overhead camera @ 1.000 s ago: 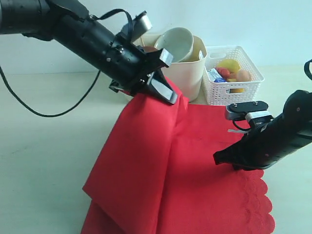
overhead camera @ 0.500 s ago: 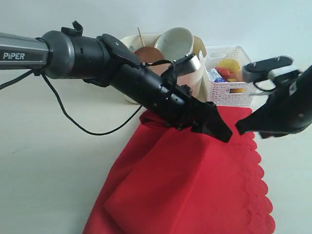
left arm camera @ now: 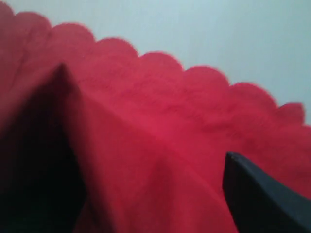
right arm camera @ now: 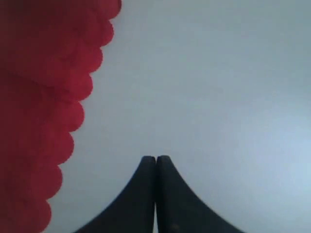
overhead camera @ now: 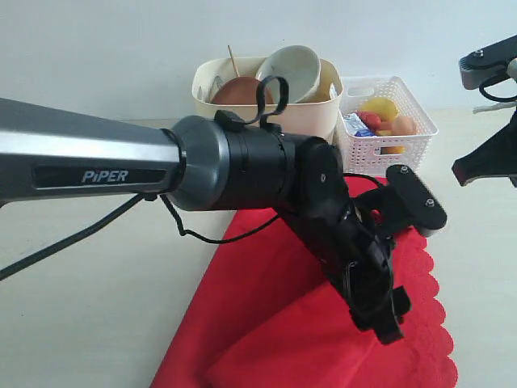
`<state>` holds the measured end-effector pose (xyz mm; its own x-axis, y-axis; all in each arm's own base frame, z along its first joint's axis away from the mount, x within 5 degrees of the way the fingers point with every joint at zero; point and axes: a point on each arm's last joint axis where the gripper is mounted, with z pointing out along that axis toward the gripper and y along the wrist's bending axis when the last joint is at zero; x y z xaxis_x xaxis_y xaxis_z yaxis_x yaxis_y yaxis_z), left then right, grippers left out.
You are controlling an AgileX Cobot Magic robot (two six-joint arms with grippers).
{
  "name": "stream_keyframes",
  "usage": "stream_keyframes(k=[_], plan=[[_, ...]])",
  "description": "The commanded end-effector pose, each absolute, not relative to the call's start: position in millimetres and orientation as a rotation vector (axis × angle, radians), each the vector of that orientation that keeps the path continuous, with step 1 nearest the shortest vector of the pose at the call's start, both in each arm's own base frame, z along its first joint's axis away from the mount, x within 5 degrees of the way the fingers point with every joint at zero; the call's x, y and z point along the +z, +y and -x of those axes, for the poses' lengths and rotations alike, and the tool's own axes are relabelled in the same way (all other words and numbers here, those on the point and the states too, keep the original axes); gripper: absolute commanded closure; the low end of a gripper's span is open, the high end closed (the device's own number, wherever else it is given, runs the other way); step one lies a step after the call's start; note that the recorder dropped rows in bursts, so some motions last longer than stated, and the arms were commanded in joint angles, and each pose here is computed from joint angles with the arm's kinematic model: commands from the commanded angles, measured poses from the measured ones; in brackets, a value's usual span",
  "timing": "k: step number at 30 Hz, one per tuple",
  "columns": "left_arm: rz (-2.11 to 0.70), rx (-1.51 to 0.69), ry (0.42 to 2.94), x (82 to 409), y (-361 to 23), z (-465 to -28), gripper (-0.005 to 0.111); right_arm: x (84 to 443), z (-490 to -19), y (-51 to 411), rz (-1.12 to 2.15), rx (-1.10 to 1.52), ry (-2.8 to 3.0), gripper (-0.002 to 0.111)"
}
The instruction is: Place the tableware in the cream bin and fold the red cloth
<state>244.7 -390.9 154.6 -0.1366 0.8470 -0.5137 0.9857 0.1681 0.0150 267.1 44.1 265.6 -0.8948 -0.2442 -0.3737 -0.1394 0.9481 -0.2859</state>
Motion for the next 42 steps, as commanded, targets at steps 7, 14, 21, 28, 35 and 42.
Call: stream_keyframes(k=[7,14,21,28,35,42], plan=[[-1.697,0.205,2.111,153,-360,-271,0.033,245,-279,65,0.367,-0.09,2.733,0.108],[-1.702,0.122,2.079,153,-375,-256,0.033,233,-285,69,0.376,-0.071,2.763,0.091],[-1.756,0.071,1.976,166,-401,-226,0.033,233,-286,69,0.412,-0.075,2.752,0.067],[-1.791,0.106,1.964,192,-399,-214,0.033,236,-287,64,0.449,-0.158,2.724,0.043],[-1.764,0.135,2.012,212,-389,-210,0.024,237,-289,61,0.406,-0.203,2.707,0.036],[-1.728,0.226,2.048,221,-379,-213,0.016,246,-286,61,0.391,-0.183,2.675,0.036]])
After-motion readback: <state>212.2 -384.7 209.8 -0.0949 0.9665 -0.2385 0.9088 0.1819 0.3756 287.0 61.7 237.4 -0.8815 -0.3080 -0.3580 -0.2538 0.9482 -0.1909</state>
